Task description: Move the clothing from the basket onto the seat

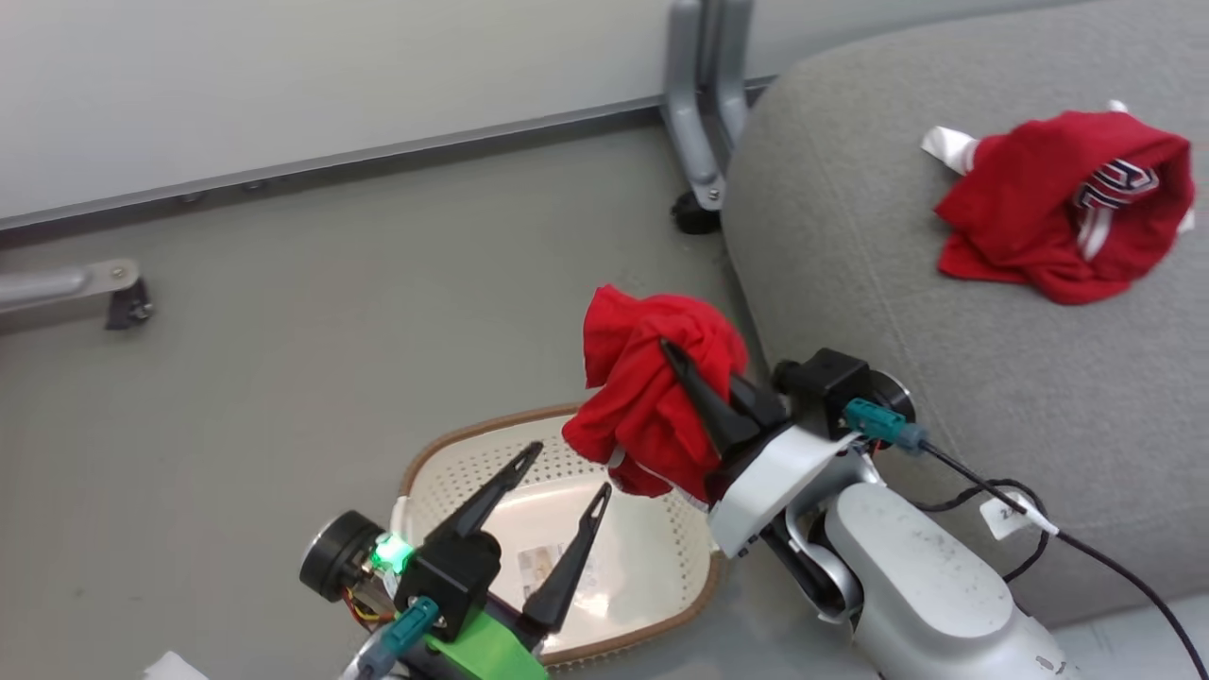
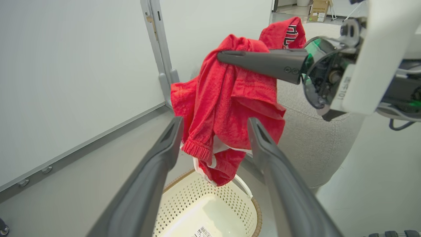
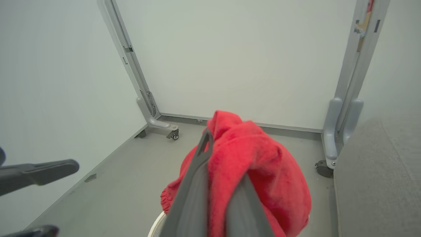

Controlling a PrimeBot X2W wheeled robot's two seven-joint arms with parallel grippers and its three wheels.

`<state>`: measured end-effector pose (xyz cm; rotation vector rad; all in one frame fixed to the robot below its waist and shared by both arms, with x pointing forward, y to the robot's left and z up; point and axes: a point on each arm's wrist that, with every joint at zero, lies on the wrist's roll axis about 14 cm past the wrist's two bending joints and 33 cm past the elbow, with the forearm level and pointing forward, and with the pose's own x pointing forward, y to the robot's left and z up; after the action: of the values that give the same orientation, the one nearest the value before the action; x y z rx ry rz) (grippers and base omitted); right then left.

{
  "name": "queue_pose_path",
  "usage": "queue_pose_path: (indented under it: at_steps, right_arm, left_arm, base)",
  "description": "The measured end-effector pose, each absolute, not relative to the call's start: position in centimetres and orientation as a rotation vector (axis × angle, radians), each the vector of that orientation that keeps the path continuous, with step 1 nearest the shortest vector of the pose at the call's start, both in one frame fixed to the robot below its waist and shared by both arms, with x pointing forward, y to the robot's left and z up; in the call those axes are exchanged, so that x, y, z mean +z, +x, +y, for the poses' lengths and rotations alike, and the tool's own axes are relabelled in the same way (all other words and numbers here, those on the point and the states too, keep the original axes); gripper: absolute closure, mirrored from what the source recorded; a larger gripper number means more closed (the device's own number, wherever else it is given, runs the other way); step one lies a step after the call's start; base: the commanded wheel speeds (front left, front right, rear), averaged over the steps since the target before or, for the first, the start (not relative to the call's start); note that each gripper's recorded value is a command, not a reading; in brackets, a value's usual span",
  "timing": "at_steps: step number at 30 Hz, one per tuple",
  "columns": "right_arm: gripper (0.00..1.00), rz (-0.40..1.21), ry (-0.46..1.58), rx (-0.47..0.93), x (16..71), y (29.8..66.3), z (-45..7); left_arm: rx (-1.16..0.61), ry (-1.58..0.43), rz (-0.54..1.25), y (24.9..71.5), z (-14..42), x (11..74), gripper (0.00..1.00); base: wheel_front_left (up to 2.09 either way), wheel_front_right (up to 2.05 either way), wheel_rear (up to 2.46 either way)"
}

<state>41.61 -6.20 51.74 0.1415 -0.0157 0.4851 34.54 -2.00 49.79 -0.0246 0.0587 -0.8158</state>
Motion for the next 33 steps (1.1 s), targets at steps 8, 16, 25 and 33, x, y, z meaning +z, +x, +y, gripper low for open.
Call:
queue_pose_path:
  at_steps: [8, 16, 25, 33]
  right_arm:
    - [1.0, -0.036, 0.13, 0.27, 51.6, 41.5, -13.8]
    - [1.0, -0.055, 0.083, 0.057, 51.8, 41.7, -21.6]
    - [1.0, -0.145, -0.079, -0.176, 55.8, 46.1, -32.7]
    - [1.0, -0.173, -0.223, -0.345, 58.0, 49.4, -40.7]
  left_arm:
    - [-0.968, -0.03, 0.056, 34.8, -6.1, 49.8, 0.0]
    - [-1.099, -0.057, 0.04, 35.1, -9.5, 49.9, 0.0]
    - [-1.16, -0.092, -0.006, 38.0, -10.9, 49.7, 0.0]
    - [-1.159, -0.092, -0.038, 41.0, -10.7, 48.4, 0.0]
  base:
    - [0.0, 0.0, 0.0]
    - [0.0, 0.0, 0.0]
    - [0.0, 0.0, 0.0]
    - [0.0, 0.0, 0.0]
